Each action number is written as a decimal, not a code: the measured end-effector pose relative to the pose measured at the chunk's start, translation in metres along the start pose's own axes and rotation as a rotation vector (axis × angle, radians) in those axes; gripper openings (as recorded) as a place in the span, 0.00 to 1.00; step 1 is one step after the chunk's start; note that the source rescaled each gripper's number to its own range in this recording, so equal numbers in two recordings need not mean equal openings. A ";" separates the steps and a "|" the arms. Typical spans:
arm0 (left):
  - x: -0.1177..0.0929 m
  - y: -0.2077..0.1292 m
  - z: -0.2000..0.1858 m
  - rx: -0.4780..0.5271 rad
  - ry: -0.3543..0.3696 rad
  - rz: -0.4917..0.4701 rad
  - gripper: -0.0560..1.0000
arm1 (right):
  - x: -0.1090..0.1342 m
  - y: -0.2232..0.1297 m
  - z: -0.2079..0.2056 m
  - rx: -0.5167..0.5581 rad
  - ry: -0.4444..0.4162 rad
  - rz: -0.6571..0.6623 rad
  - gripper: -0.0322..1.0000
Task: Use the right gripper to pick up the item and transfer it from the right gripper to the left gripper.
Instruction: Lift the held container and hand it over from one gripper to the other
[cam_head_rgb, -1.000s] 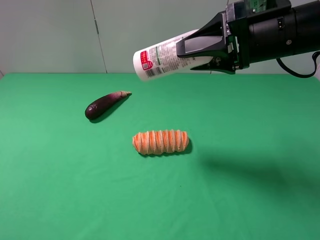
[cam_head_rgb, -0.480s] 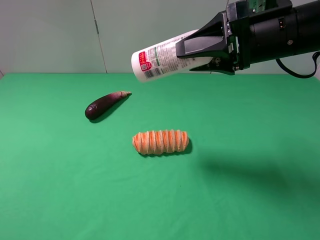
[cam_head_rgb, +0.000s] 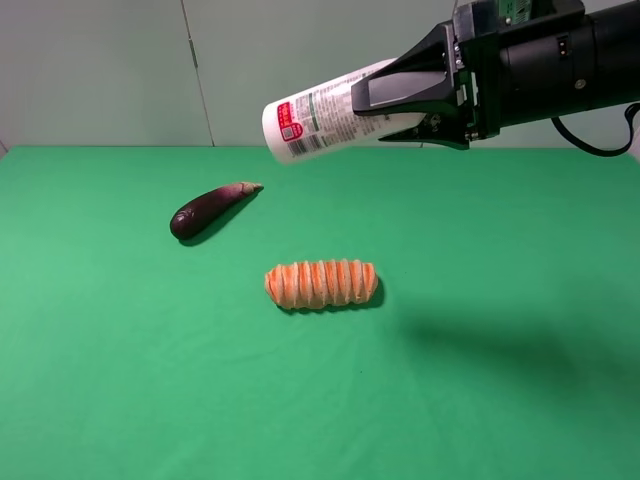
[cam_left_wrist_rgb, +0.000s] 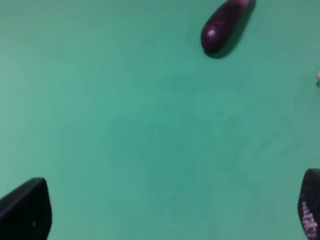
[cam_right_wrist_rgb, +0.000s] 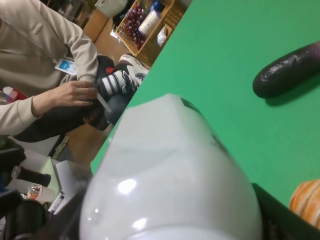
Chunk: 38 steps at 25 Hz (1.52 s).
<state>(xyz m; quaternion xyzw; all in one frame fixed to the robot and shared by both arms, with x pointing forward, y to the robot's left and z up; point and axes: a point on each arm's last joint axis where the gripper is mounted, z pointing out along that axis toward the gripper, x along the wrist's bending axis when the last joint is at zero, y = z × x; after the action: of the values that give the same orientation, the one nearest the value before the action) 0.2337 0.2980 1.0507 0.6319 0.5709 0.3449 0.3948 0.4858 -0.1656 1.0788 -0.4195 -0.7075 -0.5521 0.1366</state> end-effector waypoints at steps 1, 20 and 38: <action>-0.003 0.000 0.000 -0.001 -0.030 -0.007 0.97 | 0.000 0.000 0.000 -0.001 0.001 0.001 0.03; -0.031 0.045 0.019 -0.040 -0.362 0.030 0.95 | 0.001 0.000 0.000 0.002 0.007 0.001 0.03; -0.039 0.106 0.094 -0.002 -0.510 0.290 0.94 | 0.000 0.000 0.000 -0.004 0.001 0.002 0.03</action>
<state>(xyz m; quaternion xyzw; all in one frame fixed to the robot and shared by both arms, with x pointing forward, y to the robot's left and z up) 0.3601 0.2451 1.1040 0.7728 0.3564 0.2283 0.4728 0.4860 -0.1656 1.0790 -0.4205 -0.7059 -0.5534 0.1367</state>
